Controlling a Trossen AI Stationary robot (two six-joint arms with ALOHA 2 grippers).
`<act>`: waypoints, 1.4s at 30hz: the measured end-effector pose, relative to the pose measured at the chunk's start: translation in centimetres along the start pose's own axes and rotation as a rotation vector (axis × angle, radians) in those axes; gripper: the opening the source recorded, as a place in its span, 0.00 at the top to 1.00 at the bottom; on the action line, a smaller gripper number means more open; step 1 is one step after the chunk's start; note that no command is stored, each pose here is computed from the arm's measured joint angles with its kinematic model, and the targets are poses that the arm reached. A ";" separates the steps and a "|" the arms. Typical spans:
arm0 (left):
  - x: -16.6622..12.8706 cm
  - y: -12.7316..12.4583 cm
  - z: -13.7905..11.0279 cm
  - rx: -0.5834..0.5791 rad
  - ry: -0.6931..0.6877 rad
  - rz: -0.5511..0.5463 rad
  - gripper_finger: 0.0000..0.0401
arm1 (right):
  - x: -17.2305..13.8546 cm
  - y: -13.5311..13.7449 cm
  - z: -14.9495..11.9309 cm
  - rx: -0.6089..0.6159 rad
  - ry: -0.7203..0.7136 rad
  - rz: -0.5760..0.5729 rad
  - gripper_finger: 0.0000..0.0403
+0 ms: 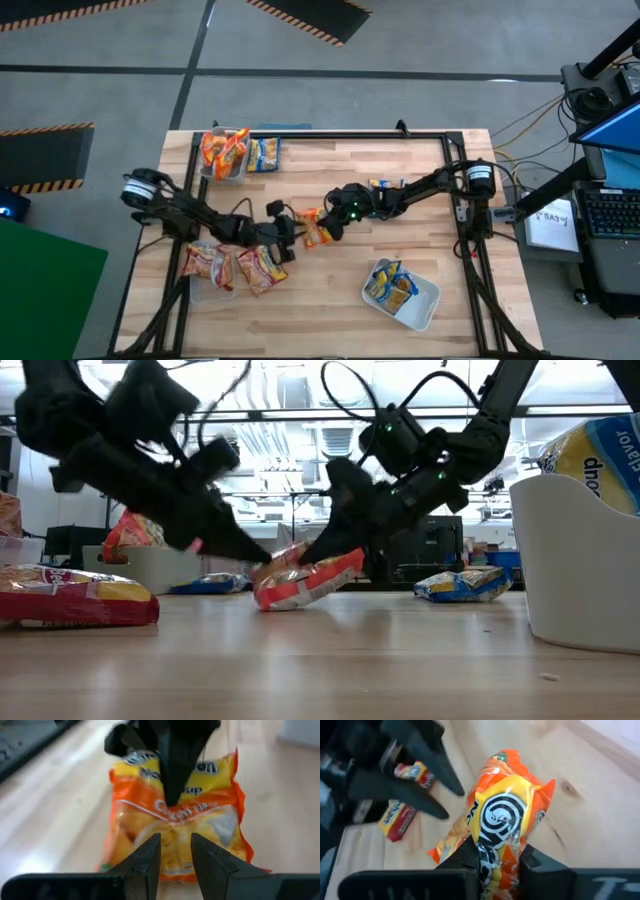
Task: Sort Maruchan noodles
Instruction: Put the orange noodle pack into the gray bin
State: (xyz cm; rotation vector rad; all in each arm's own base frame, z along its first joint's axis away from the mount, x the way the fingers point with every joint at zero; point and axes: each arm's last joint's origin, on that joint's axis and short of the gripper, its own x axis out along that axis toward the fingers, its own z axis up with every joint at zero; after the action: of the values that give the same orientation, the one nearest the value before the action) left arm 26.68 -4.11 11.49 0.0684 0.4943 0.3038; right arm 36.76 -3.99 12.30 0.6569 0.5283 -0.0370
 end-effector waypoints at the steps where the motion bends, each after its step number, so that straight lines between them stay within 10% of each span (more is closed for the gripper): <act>1: -0.5 0.2 0.3 0.001 -0.018 -0.003 0.77 | -0.4 0.2 0.2 -0.029 -0.007 0.006 0.90; 16: -5.6 3.5 4.9 -0.114 -0.297 0.002 0.64 | -2.7 4.8 -1.1 -0.747 -0.117 -0.191 0.91; 26: -3.3 2.5 3.9 -0.105 -0.324 -0.031 0.45 | -2.8 5.0 -1.1 -0.841 -0.117 -0.239 0.91; 42: 0.5 1.7 0.5 -0.099 -0.300 -0.020 0.45 | -2.7 4.9 -1.2 -0.914 -0.099 -0.240 0.91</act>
State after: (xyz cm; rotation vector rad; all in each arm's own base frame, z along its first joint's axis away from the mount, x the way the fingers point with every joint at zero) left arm 26.90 -2.29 11.92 0.0120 0.1817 0.2926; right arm 34.79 0.30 15.63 -0.3002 0.4639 -0.0481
